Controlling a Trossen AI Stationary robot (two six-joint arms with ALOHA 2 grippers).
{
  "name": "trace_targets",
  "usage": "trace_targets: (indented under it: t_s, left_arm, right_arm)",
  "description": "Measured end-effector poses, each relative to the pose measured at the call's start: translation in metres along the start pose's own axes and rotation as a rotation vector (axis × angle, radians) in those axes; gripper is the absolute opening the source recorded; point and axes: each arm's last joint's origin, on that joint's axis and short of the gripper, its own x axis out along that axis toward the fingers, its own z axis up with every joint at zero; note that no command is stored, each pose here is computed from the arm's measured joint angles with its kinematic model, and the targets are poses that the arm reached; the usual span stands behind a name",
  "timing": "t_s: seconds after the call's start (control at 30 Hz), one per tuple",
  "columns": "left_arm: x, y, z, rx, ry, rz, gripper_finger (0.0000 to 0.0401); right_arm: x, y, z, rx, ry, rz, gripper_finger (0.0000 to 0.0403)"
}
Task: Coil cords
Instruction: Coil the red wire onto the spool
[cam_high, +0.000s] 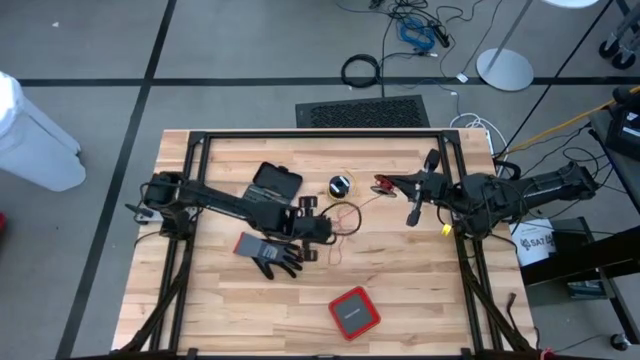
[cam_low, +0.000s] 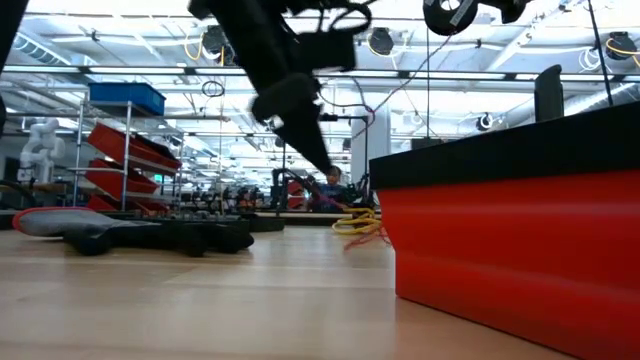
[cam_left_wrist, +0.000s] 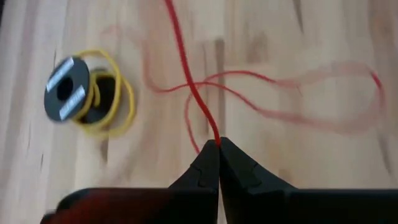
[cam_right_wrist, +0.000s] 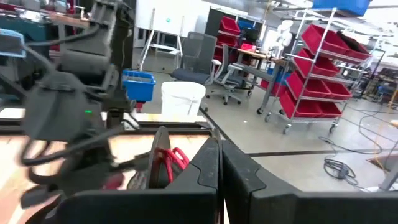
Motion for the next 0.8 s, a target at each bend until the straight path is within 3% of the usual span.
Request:
trace_targets:
  t_s: [0.33, 0.8]
  left_arm:
    - [-0.023, -0.018, -0.024, -0.009, 0.225, 0.005, 0.0000]
    - [-0.037, -0.054, -0.037, -0.017, 0.301, -0.089, 0.0010]
  right_arm:
    - [-0.002, -0.006, 0.008, 0.001, -0.050, -0.110, 0.0000]
    - [-0.006, -0.011, 0.027, 0.012, -0.219, -0.158, 0.0000]
